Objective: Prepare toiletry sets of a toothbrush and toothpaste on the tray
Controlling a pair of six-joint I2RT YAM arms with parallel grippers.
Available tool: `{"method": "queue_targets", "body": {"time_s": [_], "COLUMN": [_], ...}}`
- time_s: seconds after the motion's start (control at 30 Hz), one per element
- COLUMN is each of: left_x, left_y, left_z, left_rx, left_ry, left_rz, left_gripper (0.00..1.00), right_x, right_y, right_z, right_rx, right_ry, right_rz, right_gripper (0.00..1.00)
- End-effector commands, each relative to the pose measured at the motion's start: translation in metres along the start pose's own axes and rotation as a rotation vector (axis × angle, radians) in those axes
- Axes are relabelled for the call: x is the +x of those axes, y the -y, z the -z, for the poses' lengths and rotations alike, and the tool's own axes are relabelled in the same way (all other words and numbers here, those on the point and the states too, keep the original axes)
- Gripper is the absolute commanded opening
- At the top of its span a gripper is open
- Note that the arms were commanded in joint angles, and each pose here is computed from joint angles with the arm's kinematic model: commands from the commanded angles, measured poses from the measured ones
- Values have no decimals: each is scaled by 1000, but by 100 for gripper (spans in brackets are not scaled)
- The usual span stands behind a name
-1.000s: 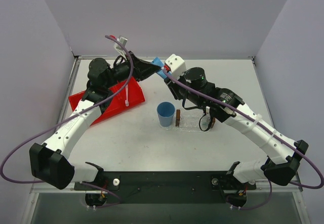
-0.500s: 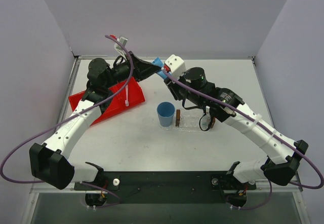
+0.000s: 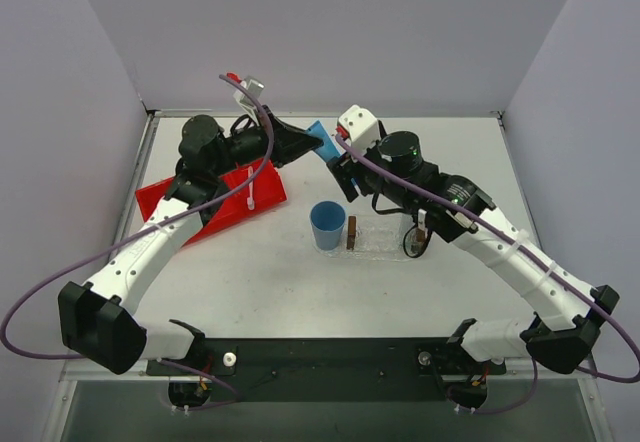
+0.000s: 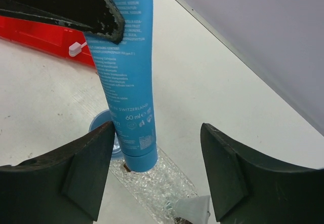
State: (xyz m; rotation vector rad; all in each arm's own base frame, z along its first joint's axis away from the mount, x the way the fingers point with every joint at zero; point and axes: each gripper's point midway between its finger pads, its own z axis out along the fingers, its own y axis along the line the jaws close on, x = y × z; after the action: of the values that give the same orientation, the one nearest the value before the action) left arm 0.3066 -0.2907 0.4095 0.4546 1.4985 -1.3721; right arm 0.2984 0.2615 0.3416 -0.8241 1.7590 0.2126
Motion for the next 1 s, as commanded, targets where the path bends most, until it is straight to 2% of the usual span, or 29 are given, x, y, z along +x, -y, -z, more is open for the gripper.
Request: {"method": "queue_targets", "body": {"time_s": [0.0,0.17,0.47,0.63,0.97], "left_x": [-12,4,52,86,126], "left_y": [14,14,7,9,-14], "left_z": [-6,-18,-50,-71,-92], "left_rx": [30,44,51,32,-62], "left_ry": [46,23,-80,-151,-191], "left_rz": [-119,-156,-236,-331,-414], "left_gripper": [0,0,0,0,0], "right_x": [-11,-6,23,37,78], "right_y": [21,30,95,117,145], "right_z": [23,46,81,99,110], "right_rx": [30,-4,166,243,333], "right_ry": [73,108,114,115,20], "right_rz": [-6,-6,-112,-156,-212], "right_gripper": [64,67,67,67,67]}}
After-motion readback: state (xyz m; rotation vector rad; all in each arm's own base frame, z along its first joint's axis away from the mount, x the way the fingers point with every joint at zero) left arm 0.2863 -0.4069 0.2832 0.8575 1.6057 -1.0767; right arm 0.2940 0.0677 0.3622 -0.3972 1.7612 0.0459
